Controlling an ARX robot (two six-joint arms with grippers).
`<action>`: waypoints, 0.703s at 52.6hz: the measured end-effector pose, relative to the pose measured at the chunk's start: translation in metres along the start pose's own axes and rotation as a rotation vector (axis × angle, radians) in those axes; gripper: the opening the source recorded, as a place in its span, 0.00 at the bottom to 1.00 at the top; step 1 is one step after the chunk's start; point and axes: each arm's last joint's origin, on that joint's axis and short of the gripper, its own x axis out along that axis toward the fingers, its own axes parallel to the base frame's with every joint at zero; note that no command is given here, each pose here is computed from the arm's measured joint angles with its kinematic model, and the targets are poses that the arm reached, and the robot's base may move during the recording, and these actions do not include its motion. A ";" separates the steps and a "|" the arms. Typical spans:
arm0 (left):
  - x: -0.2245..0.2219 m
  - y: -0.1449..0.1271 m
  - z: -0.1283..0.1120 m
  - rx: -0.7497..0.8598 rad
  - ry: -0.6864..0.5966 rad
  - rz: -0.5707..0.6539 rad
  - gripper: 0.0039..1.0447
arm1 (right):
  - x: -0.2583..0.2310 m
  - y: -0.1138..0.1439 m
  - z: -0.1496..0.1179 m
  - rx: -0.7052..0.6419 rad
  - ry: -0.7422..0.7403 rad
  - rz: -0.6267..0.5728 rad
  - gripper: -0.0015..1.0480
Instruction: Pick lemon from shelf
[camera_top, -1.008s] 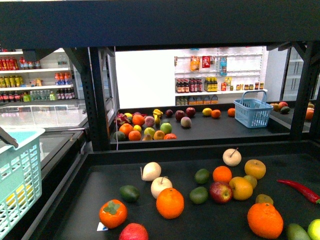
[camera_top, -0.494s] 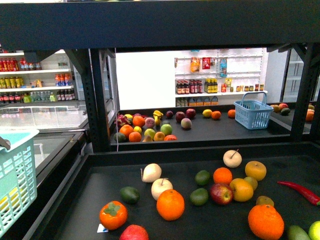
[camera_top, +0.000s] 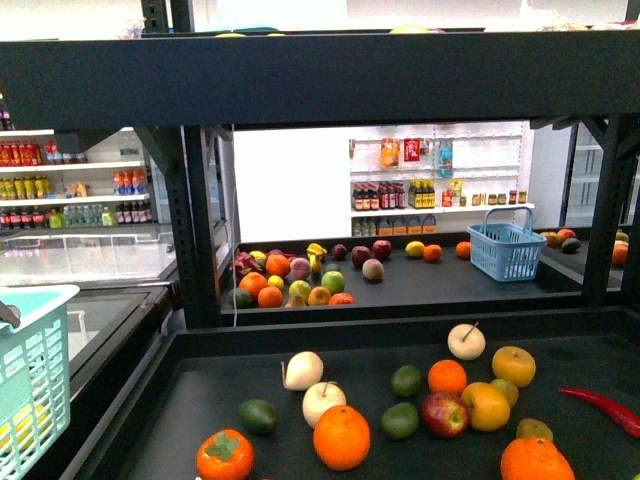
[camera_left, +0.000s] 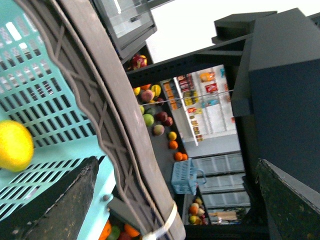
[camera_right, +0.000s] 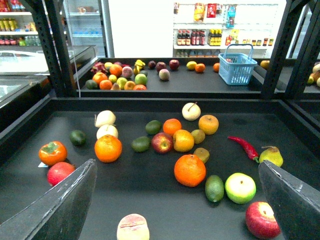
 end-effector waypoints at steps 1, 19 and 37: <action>-0.002 -0.003 -0.001 0.013 0.008 0.012 0.93 | 0.000 0.000 0.000 0.000 0.000 0.000 0.93; -0.072 -0.062 -0.035 0.395 0.064 0.149 0.93 | 0.000 0.000 0.000 0.000 0.000 0.000 0.93; -0.188 -0.071 -0.142 1.094 -0.094 -0.062 0.56 | 0.000 0.000 0.000 0.000 0.000 0.001 0.93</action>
